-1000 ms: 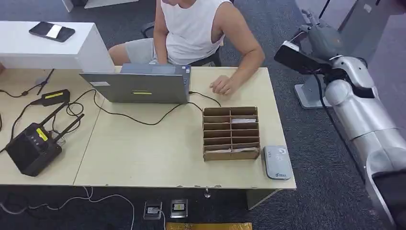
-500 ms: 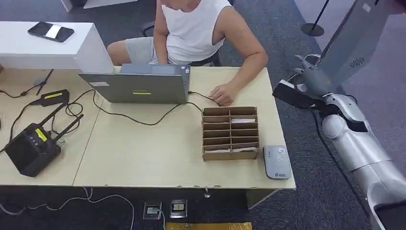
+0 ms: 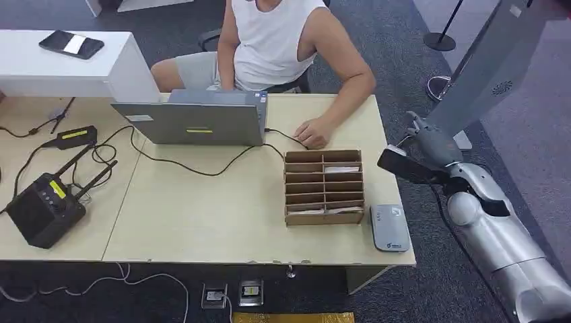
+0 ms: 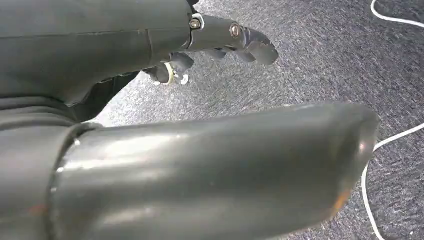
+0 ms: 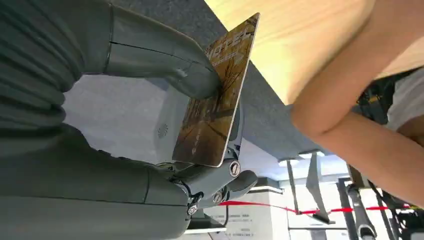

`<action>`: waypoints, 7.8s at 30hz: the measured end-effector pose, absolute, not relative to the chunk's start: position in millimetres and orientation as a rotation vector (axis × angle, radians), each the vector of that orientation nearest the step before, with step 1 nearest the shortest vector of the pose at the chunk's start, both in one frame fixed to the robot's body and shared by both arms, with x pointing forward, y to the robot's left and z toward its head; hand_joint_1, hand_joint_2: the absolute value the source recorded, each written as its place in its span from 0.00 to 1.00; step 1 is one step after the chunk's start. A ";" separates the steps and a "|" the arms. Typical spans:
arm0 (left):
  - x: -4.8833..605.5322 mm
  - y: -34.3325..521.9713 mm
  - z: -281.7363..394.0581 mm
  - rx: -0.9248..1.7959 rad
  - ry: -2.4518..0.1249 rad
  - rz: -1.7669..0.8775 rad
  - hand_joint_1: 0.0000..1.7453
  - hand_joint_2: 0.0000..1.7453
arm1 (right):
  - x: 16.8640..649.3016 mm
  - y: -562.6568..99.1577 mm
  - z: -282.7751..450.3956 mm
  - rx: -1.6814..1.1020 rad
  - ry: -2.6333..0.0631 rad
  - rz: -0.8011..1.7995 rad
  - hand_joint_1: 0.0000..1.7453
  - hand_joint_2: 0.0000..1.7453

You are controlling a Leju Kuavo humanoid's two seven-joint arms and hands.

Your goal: Pass the card to the sensor for recognition and then transmit it.

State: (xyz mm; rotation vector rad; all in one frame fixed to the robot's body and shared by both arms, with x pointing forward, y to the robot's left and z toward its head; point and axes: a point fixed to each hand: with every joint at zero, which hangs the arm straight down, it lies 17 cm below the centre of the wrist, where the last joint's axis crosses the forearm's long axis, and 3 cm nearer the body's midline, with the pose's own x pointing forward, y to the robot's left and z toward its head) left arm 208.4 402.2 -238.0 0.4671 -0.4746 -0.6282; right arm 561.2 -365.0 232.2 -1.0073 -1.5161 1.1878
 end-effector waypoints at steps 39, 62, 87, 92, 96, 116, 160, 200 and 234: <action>205.0 404.4 -238.7 0.476 -0.467 -0.628 0.00 0.00 | 484.6 -352.1 150.9 -0.830 -1.366 1.271 1.00 1.00; 201.4 405.7 -239.7 0.484 -0.457 -0.623 0.00 0.00 | 474.4 -386.8 115.7 -0.824 -1.264 1.269 1.00 1.00; 203.6 402.1 -239.7 0.477 -0.458 -0.624 0.00 0.00 | 476.0 -377.5 98.6 -0.791 -1.262 1.260 1.00 1.00; 203.1 402.6 -239.7 0.480 -0.458 -0.621 0.00 0.00 | 477.2 -373.0 97.8 -0.784 -1.270 1.254 1.00 1.00; 202.6 403.3 -239.8 0.482 -0.457 -0.616 0.00 0.00 | 478.7 -369.3 98.2 -0.779 -1.279 1.258 1.00 1.00; 208.3 403.4 -237.8 0.488 -0.466 -0.633 0.00 0.00 | 487.4 -366.8 103.1 -0.798 -1.282 1.273 1.00 1.00; 241.7 391.4 -227.7 0.480 -0.519 -0.677 0.00 0.00 | 621.5 -360.1 478.4 -1.409 -1.887 1.063 1.00 1.00; 227.1 397.6 -232.2 0.480 -0.498 -0.697 0.00 0.00 | 649.2 -245.8 415.8 -0.483 -2.017 0.725 0.00 1.00; 207.6 412.6 -236.3 0.495 -0.469 -0.681 0.00 0.00 | 507.9 -219.2 277.5 -0.501 -1.839 1.060 0.00 1.00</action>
